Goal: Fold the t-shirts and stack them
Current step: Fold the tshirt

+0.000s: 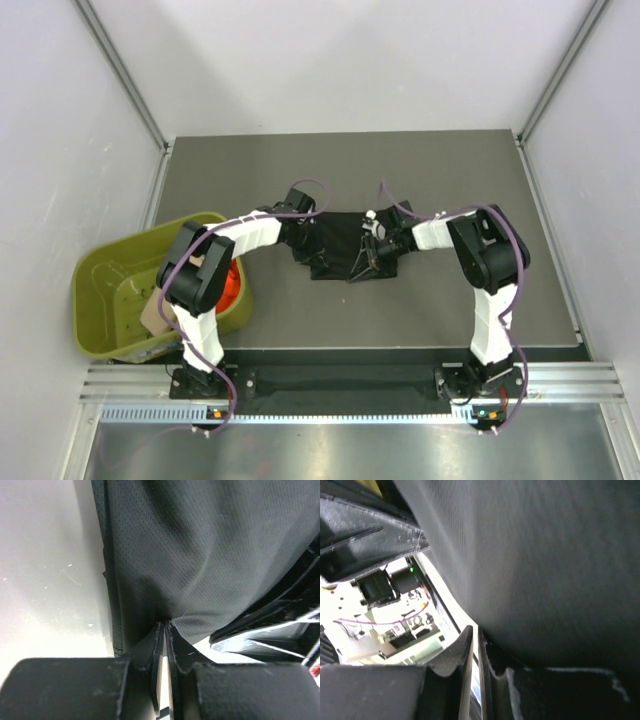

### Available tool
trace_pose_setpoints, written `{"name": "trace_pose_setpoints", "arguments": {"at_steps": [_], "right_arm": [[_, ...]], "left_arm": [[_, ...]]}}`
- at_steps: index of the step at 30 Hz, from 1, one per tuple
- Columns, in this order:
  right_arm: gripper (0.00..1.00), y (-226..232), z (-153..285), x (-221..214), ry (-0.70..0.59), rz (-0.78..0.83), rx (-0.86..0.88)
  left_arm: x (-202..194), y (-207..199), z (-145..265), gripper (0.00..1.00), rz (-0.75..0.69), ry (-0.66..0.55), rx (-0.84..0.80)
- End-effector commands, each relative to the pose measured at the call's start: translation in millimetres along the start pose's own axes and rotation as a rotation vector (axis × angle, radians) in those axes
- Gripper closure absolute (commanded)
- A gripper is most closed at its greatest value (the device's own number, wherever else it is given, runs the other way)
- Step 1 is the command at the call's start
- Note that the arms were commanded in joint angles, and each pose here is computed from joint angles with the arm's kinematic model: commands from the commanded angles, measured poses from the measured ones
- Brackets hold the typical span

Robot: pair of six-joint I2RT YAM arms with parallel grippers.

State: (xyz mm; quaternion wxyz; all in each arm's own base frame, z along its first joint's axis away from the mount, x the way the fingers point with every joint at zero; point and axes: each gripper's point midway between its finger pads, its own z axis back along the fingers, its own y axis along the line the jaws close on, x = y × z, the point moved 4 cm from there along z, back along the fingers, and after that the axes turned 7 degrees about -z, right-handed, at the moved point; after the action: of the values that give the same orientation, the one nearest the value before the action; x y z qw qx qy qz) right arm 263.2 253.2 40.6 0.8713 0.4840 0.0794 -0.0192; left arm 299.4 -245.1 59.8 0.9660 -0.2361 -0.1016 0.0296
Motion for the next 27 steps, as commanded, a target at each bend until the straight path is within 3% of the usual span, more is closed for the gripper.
{"name": "trace_pose_setpoints", "arguments": {"at_steps": [1,8,14,18,22,27], "right_arm": [[0.91,-3.7,19.1,5.1,-0.052,0.039,-0.007],[0.9,25.1,70.3,25.0,-0.147,0.069,0.022],[0.9,60.3,63.1,43.1,-0.149,0.135,0.047],[0.9,25.5,62.1,45.3,-0.172,0.08,0.042],[0.9,-37.6,65.9,24.7,-0.175,-0.034,0.003],[0.9,-58.0,88.9,20.2,-0.246,-0.083,-0.026]], "left_arm": [[-13.2,22.7,-12.9,0.89,-0.018,0.027,0.089],[-11.1,19.4,-5.1,0.89,-0.041,0.03,0.092],[-15.1,18.7,-1.5,0.89,-0.038,0.042,0.084],[-17.9,20.0,-2.8,0.89,-0.034,0.054,0.082],[-19.5,21.7,-4.4,0.89,-0.03,0.06,0.081],[-22.0,22.8,-5.3,0.89,-0.03,0.069,0.084]]}}
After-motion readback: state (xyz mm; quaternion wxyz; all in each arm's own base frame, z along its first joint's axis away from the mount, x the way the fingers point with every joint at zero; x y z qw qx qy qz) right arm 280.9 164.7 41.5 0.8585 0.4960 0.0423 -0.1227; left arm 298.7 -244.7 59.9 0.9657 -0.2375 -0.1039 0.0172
